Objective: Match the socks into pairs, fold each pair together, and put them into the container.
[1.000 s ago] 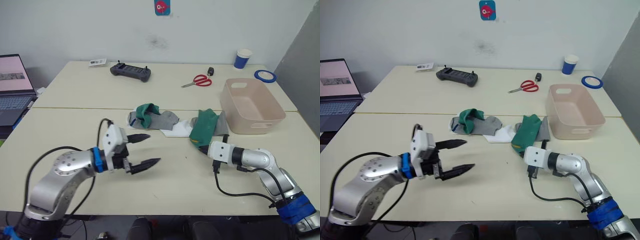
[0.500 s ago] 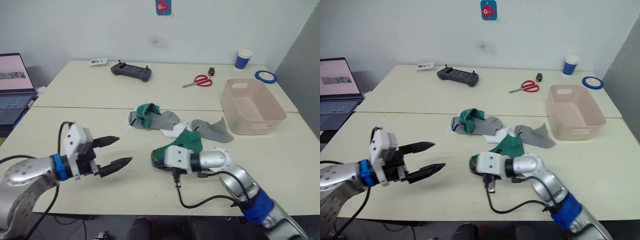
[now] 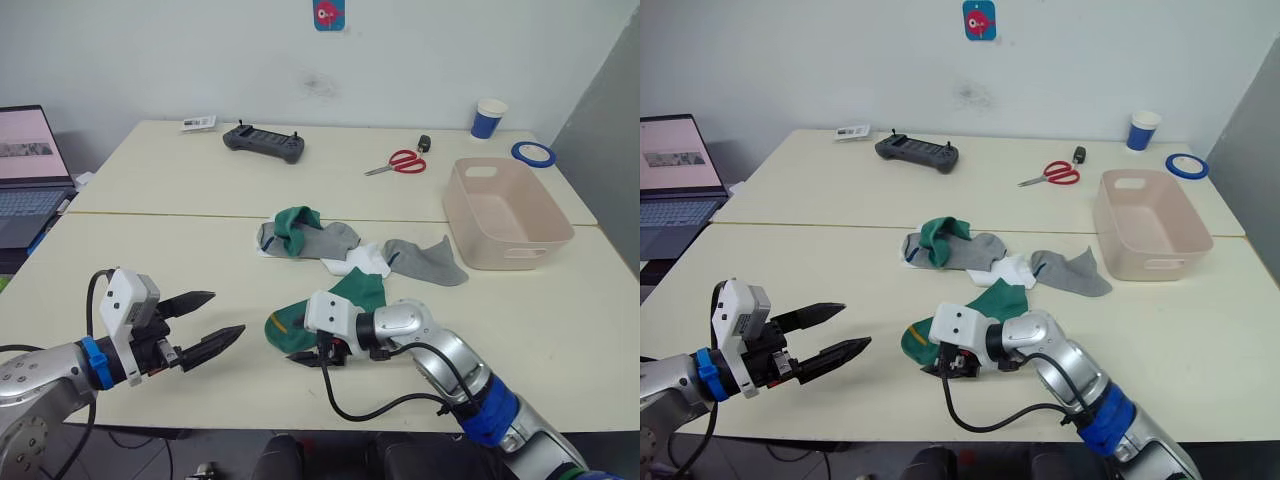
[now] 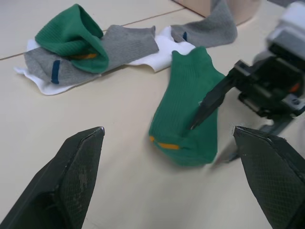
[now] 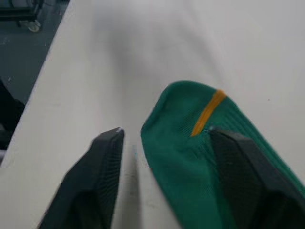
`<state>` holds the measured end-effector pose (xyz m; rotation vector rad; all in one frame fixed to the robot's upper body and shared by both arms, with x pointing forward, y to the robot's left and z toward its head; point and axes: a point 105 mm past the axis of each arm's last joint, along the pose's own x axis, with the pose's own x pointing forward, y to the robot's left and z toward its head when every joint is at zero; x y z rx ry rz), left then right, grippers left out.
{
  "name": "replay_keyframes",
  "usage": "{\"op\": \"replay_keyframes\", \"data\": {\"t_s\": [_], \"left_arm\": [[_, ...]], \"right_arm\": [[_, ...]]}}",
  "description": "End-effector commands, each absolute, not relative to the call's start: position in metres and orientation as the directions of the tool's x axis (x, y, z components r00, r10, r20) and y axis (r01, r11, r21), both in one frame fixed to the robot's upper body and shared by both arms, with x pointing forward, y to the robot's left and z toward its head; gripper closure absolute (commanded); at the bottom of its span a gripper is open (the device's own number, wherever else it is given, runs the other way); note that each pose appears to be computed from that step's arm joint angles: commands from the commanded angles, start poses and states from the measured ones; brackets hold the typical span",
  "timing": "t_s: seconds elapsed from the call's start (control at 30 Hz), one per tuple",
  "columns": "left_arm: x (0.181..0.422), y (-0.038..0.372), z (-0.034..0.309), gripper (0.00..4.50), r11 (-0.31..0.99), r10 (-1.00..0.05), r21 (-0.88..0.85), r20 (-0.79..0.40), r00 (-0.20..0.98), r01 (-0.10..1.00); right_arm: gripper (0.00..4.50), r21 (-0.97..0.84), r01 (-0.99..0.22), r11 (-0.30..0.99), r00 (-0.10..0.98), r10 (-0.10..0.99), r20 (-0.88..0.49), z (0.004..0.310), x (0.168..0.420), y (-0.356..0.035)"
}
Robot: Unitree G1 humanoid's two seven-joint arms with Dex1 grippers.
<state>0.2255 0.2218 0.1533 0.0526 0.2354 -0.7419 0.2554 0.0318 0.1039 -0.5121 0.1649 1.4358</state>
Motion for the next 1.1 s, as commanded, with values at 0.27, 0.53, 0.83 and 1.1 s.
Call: {"op": "replay_keyframes", "data": {"t_s": [0.27, 0.53, 0.83, 1.1], "left_arm": [[0.224, 0.195, 0.104, 0.00, 0.795, -0.580, -0.384, -0.253, 0.774, 0.470], [0.226, 0.175, 0.079, 0.19, 0.809, -0.544, -0.458, -0.346, 0.764, 0.369], [0.243, 0.150, 0.064, 2.74, 0.797, -0.570, -0.478, -0.390, 0.723, 0.370], [0.248, 0.143, 0.066, 4.45, 0.787, -0.597, -0.443, -0.368, 0.713, 0.430]], "right_arm": [[0.08, -0.347, -0.926, 0.150, 0.288, 0.875, -0.390, 0.138, 0.247, -0.049], [0.05, -0.325, -0.902, 0.283, 0.387, 0.864, -0.323, 0.151, 0.248, -0.069], [0.04, -0.208, -0.746, 0.633, 0.665, 0.696, -0.269, 0.130, 0.283, -0.096], [0.04, -0.018, -0.549, 0.836, 0.798, 0.518, -0.307, 0.095, 0.312, -0.097]]}}
